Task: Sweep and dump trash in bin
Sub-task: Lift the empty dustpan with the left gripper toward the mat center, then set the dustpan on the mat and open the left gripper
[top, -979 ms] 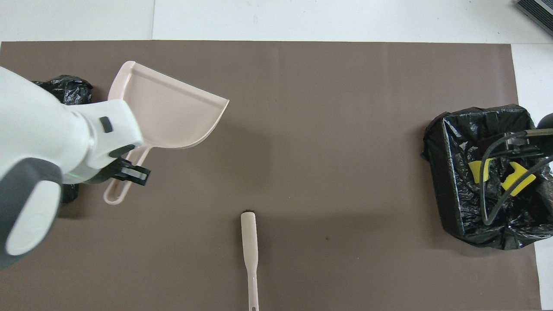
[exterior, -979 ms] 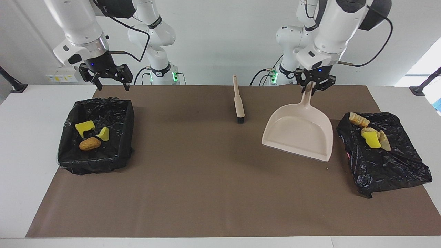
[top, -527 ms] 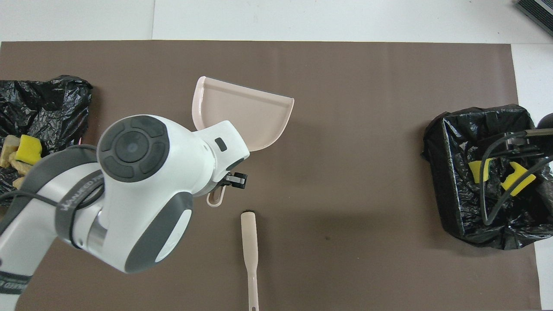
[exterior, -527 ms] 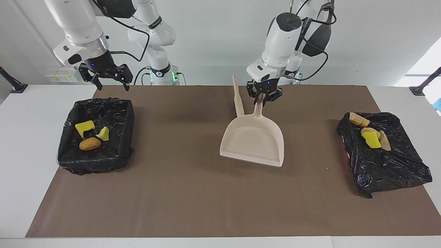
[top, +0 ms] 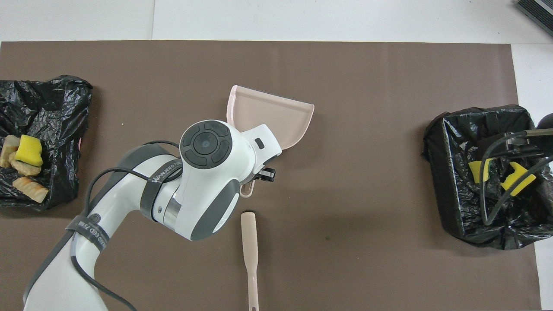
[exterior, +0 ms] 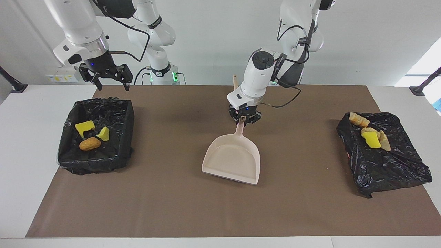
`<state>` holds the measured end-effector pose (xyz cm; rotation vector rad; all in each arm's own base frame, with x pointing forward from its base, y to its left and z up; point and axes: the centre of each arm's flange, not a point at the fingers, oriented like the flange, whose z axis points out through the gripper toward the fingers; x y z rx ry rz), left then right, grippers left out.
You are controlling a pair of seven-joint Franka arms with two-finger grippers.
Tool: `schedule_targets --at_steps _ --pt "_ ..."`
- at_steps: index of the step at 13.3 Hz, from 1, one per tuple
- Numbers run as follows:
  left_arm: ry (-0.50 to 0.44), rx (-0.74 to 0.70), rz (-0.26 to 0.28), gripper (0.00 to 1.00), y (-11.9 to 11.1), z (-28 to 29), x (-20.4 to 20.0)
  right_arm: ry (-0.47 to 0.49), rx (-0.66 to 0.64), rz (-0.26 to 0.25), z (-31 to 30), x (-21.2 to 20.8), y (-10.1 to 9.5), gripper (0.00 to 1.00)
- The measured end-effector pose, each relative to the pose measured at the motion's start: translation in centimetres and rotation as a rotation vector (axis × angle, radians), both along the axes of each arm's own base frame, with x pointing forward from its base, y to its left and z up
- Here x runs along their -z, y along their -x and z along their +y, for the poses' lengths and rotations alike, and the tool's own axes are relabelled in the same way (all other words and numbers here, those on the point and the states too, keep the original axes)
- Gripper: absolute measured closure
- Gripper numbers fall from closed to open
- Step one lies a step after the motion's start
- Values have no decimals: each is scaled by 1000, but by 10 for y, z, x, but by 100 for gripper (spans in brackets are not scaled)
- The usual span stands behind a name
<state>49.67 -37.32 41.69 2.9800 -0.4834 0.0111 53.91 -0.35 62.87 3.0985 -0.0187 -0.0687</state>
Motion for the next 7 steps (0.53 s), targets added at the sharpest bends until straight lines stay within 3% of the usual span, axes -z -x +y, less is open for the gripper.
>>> schedule_targets --at_steps 7 --pt "2 -40 4 68 11 -16 38 0 0 0 0 0 0 0"
